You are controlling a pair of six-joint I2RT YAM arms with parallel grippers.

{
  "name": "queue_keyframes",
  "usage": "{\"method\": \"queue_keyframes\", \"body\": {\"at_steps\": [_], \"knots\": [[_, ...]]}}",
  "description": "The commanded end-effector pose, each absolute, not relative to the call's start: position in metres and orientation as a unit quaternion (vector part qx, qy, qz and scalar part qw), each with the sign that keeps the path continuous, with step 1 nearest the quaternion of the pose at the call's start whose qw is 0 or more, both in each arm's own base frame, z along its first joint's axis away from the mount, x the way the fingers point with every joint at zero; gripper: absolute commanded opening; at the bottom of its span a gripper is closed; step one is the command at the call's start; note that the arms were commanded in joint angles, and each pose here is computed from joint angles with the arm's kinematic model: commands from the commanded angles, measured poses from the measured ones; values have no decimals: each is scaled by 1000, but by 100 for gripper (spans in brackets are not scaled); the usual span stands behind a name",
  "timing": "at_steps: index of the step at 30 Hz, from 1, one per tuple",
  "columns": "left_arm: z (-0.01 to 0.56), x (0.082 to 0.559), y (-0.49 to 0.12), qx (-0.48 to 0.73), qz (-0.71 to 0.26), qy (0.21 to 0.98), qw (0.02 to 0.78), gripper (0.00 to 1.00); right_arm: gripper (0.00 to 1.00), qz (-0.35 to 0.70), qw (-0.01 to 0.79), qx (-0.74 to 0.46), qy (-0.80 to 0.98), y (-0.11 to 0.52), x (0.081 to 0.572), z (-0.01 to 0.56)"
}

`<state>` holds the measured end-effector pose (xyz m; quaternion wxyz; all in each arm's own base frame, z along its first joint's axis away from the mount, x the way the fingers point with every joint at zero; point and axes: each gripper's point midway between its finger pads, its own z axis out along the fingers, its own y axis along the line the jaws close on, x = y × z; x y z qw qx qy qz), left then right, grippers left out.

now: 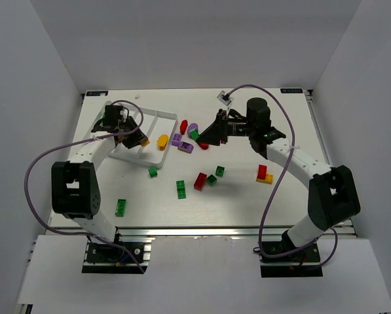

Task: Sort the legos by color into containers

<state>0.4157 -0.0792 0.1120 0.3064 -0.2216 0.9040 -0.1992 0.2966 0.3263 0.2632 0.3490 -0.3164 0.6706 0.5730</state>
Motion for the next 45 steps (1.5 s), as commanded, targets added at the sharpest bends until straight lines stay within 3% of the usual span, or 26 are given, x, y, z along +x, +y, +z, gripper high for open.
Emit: {"method": "queue_keyframes", "body": {"at_steps": [1, 10, 23, 27, 34, 38, 45], "knots": [[107, 412, -80, -193, -176, 921, 289, 29, 0, 553, 376, -340, 662, 323, 297, 267], [88, 413, -102, -176, -186, 927, 272, 37, 0, 544, 374, -348, 666, 324, 301, 259], [101, 420, -104, -171, -171, 927, 287, 60, 0, 522, 388, -379, 658, 322, 305, 257], [113, 420, -104, -170, -173, 924, 294, 60, 0, 509, 400, -399, 650, 322, 306, 258], [161, 397, -128, -153, -258, 902, 311, 60, 0, 386, 463, -500, 622, 324, 319, 247], [189, 375, -157, -141, -350, 874, 308, 60, 0, 339, 460, -533, 623, 329, 323, 230], [221, 355, -184, -145, -414, 840, 320, 65, 0, 310, 442, -567, 622, 340, 314, 207]]}}
